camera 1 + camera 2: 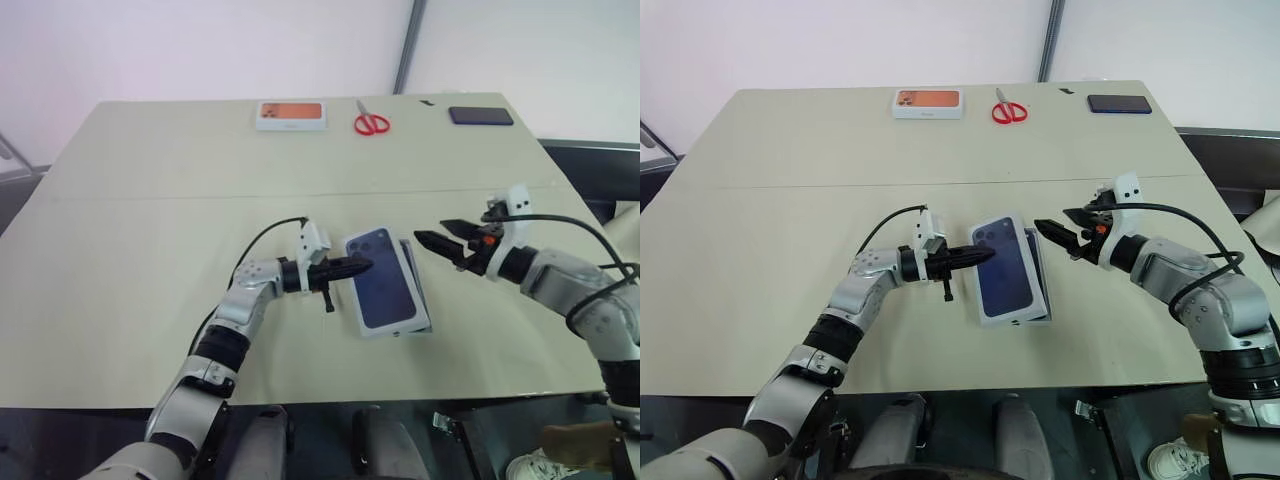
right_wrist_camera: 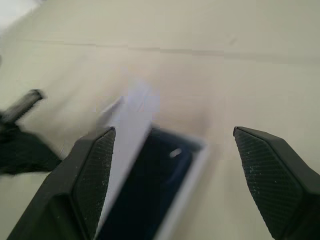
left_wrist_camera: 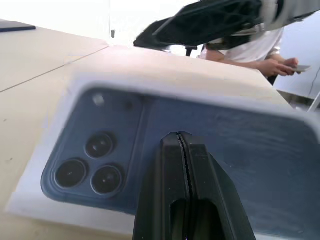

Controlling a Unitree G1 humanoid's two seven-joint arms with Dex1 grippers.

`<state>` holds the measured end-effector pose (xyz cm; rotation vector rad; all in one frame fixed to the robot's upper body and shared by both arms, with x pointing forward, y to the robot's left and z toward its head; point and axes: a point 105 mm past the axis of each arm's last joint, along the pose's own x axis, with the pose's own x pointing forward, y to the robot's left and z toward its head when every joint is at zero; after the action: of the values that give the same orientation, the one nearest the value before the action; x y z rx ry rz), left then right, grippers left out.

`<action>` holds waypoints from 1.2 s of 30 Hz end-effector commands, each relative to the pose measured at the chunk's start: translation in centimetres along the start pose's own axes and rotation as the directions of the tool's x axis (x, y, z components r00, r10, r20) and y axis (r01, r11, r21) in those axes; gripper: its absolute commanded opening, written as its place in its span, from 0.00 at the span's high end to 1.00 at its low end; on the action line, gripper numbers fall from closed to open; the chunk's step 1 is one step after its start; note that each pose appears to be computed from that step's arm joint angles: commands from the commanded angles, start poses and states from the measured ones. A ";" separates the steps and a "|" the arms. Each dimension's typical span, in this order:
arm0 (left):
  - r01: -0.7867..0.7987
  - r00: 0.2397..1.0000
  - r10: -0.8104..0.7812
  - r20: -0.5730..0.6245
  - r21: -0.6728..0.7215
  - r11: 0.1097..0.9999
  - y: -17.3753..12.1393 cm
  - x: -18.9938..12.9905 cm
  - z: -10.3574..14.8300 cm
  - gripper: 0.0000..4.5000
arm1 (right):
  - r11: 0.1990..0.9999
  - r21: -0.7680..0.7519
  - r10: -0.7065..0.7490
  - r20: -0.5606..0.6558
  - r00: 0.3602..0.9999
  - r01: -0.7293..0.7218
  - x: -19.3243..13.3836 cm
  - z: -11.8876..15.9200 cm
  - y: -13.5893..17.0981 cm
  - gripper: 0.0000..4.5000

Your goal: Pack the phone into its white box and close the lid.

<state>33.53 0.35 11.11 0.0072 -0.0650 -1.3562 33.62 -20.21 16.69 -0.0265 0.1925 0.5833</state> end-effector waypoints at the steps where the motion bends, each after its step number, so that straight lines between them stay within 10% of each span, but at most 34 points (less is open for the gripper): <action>1: 0.003 1.000 -0.004 0.015 0.048 0.999 0.2 0.1 0.8 1.00 | 0.997 -0.077 -0.003 0.052 0.999 0.007 0.1 0.8 -0.2 0.13; 4: -0.032 0.999 0.031 0.021 0.070 0.997 0.9 -0.6 1.1 1.00 | 0.994 -0.111 0.011 0.036 0.999 -0.007 0.3 0.4 0.0 0.31; 10: -0.120 0.993 0.117 0.036 0.094 0.988 2.8 -2.9 2.9 1.00 | 0.972 -0.236 0.018 -0.008 1.000 -0.020 0.6 -1.1 0.5 0.99; 21: -0.058 0.979 0.055 -0.194 -0.008 0.998 1.5 -5.0 -0.9 1.00 | 0.891 -0.442 0.074 -0.075 0.994 -0.100 0.4 -2.6 1.1 0.99; 36: -0.021 0.980 0.010 -0.199 -0.052 0.998 1.4 -2.1 -1.6 1.00 | 0.854 -0.497 0.107 -0.127 0.986 -0.156 0.0 -3.4 1.7 0.99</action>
<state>34.25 3.01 8.38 0.0711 0.1837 -1.3254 32.34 -19.47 12.24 -0.5362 0.1791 0.7451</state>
